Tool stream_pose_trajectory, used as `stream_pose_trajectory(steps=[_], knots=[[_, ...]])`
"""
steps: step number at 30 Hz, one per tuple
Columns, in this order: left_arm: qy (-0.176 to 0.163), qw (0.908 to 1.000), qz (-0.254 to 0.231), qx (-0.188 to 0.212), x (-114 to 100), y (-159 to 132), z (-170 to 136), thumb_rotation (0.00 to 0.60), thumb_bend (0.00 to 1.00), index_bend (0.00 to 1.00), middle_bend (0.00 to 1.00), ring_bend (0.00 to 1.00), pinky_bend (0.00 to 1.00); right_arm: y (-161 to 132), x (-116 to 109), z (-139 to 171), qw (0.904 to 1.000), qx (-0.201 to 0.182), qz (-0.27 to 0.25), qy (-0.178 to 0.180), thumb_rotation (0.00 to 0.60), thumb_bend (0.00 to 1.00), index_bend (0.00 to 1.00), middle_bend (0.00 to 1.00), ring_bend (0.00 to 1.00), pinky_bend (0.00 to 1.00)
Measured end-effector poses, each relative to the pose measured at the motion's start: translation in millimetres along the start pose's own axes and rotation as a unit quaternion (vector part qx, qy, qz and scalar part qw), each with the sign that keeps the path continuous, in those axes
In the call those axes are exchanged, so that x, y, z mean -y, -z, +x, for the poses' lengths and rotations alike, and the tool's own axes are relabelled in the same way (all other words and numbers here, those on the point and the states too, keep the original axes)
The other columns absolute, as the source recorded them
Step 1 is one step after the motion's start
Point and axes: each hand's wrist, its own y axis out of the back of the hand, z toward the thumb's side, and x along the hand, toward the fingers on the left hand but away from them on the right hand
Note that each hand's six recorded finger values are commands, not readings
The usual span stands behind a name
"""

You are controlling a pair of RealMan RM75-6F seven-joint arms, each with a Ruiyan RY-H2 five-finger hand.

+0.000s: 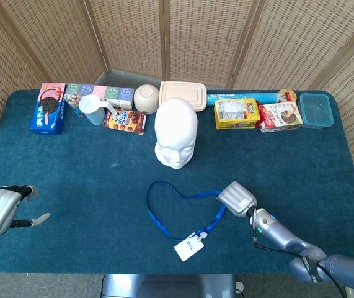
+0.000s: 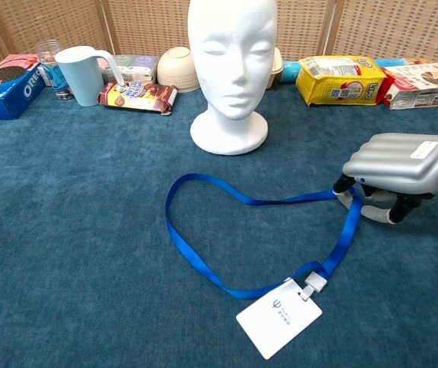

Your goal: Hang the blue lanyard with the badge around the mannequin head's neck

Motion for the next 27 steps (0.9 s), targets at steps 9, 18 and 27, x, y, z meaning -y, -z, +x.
stream_pose_trajectory(steps=[9,18,27], knots=[[0.006,0.9953,0.047,0.085,5.2,-27.6,23.2,0.39,0.16,0.45,0.63,0.67,0.66,2.1,-4.3,5.6,0.9997,0.008,-0.02,0.008,0.6,0.56,0.56,1.0,1.0,1.0],[0.013,0.9663,0.144,0.213,14.8,-80.0,58.0,0.492,0.17,0.45,1.0,1.0,0.85,3.4,-6.7,6.9,0.9995,0.015,-0.026,0.01,0.6,0.56,0.57,1.0,1.0,1.0],[0.042,0.9407,0.184,0.282,29.7,-118.2,83.3,0.497,0.31,0.45,1.0,1.0,1.0,2.8,-4.4,6.3,0.9992,0.019,-0.034,0.008,0.6,0.56,0.57,1.0,1.0,1.0]])
